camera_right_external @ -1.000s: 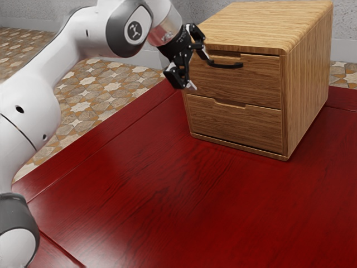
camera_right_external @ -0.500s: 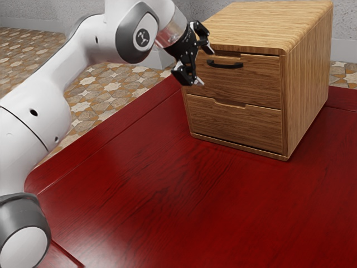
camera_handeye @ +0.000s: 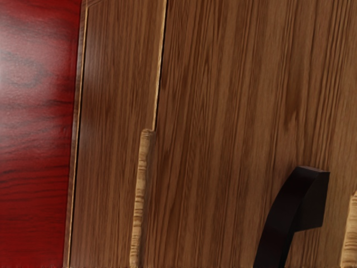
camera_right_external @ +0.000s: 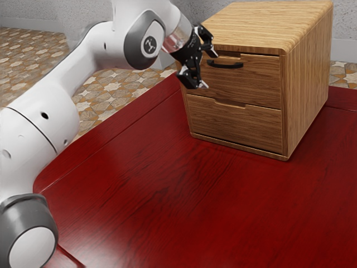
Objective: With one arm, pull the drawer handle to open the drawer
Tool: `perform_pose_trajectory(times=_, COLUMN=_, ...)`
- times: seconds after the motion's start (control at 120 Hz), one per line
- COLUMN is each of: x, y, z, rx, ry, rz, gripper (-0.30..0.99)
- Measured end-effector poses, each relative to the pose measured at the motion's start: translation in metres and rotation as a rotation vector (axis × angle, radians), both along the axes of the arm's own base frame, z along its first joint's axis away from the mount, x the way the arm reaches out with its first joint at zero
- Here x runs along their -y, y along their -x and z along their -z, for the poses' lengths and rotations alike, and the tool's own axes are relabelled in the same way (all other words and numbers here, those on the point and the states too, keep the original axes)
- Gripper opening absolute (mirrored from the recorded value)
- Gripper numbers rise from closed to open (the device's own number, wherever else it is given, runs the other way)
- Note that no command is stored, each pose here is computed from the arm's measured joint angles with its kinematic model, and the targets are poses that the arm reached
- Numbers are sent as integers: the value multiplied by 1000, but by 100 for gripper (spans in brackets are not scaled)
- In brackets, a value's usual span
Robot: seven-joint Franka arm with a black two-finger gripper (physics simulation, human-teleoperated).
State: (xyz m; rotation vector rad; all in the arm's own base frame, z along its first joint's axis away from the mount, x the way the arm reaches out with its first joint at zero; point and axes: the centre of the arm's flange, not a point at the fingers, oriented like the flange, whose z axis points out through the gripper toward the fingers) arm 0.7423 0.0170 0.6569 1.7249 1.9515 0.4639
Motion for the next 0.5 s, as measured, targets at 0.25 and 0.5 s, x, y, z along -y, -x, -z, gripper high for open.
perform_pose_trajectory(times=0.25, x=5, y=-2, z=5, rx=-6, ry=-1, rz=5, gripper=69)
perform_pose_trajectory(times=0.5, x=16, y=-6, z=15, rx=-19, ry=0, rz=19, gripper=69)
